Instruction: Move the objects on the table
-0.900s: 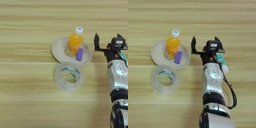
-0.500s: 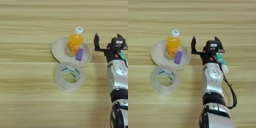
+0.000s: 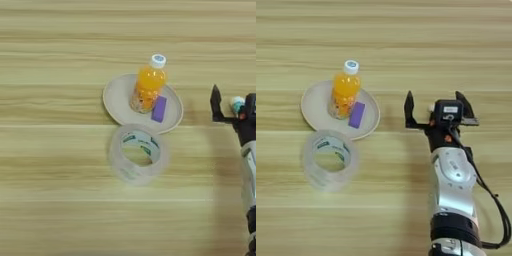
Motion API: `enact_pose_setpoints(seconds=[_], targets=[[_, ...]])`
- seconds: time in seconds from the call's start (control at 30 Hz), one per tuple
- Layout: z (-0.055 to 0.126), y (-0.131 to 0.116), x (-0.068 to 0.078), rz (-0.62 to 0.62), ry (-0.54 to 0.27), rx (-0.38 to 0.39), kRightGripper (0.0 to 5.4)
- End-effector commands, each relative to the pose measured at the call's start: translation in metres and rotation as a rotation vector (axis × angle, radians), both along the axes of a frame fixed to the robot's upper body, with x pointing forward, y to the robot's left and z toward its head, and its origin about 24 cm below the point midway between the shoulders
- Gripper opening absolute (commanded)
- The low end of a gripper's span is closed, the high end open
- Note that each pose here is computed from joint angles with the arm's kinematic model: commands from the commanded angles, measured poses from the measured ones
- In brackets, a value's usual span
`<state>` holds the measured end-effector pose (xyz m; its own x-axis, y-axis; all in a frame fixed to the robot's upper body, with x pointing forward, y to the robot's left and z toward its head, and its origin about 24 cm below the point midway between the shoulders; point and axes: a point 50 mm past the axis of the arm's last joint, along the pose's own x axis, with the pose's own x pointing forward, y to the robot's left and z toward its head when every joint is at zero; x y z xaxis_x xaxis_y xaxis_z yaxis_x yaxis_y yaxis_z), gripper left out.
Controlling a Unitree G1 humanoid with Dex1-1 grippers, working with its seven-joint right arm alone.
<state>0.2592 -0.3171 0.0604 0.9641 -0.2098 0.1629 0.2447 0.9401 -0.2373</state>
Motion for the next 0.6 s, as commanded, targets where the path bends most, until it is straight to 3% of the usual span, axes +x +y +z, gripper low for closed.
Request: enact_pose_setpoints(seconds=[0.03, 0.27, 0.6], targets=[[0.031, -0.012, 0.001, -0.008, -0.067, -0.079, 5.37], [0.018, -0.026, -0.011, -0.048, 0.015, -0.056, 5.37], [-0.001, -0.034, -0.013, -0.096, 0.074, -0.001, 5.37]])
